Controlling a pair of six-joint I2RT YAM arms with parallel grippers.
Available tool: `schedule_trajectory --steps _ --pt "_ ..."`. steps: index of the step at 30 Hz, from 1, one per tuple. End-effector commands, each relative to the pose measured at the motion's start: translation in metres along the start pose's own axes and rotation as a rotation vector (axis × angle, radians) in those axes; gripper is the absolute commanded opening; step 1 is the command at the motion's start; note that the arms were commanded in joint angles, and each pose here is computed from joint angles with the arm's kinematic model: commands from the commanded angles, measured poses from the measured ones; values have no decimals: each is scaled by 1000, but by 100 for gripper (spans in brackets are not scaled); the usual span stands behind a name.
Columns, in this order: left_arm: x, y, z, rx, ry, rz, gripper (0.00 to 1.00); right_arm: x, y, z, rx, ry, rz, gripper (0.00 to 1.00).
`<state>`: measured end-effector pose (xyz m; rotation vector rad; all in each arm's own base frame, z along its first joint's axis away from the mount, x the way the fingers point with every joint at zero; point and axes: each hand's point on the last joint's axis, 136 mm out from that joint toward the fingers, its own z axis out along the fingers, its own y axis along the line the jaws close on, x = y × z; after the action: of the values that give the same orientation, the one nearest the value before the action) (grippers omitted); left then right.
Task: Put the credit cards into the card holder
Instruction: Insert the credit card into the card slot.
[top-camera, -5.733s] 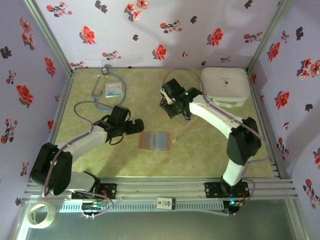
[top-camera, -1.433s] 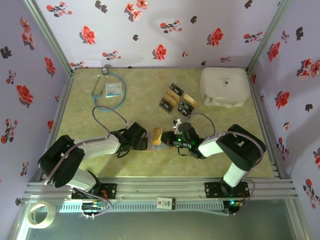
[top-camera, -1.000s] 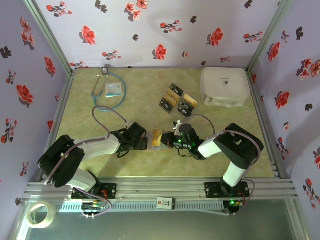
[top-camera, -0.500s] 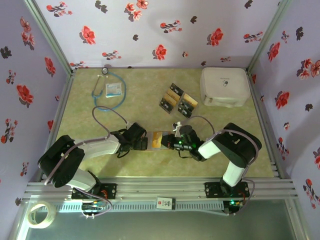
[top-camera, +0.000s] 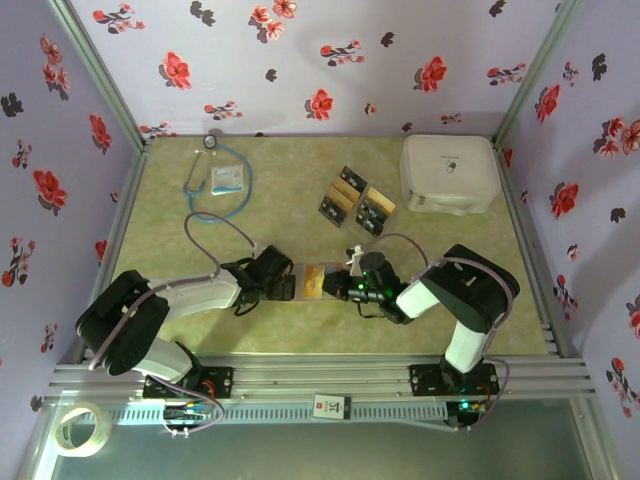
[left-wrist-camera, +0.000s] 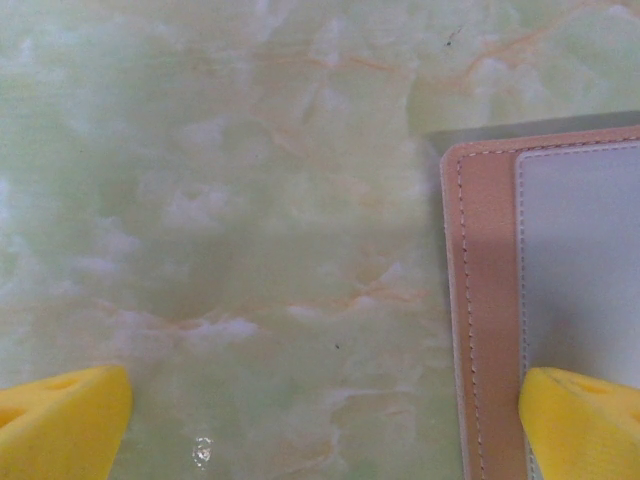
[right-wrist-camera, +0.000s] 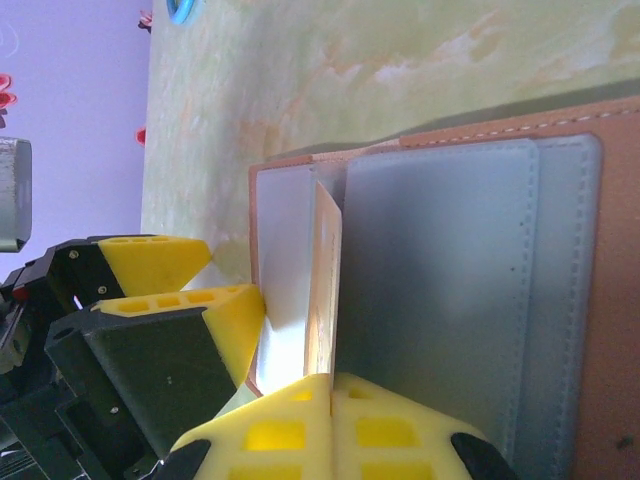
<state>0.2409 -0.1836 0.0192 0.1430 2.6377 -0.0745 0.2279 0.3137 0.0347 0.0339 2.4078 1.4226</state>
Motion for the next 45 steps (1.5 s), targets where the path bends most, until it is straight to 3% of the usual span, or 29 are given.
schedule_trajectory --steps 1,18,25,35,41,45 --pt "13 16 2 -68 24 16 100 9 -14 0 27 34 38 0" --pt "14 15 5 -67 26 15 100 12 -17 12 31 78 54 4" --pt "12 14 4 -65 25 14 100 9 -17 7 56 79 45 35" --pt "13 16 3 -65 24 12 100 -7 -2 -7 164 107 -68 59" --pt "4 14 -5 -54 7 3 100 -18 7 -19 253 118 -144 61" --pt "-8 10 -16 -34 -22 -4 100 -26 -1 -28 363 113 -170 54"
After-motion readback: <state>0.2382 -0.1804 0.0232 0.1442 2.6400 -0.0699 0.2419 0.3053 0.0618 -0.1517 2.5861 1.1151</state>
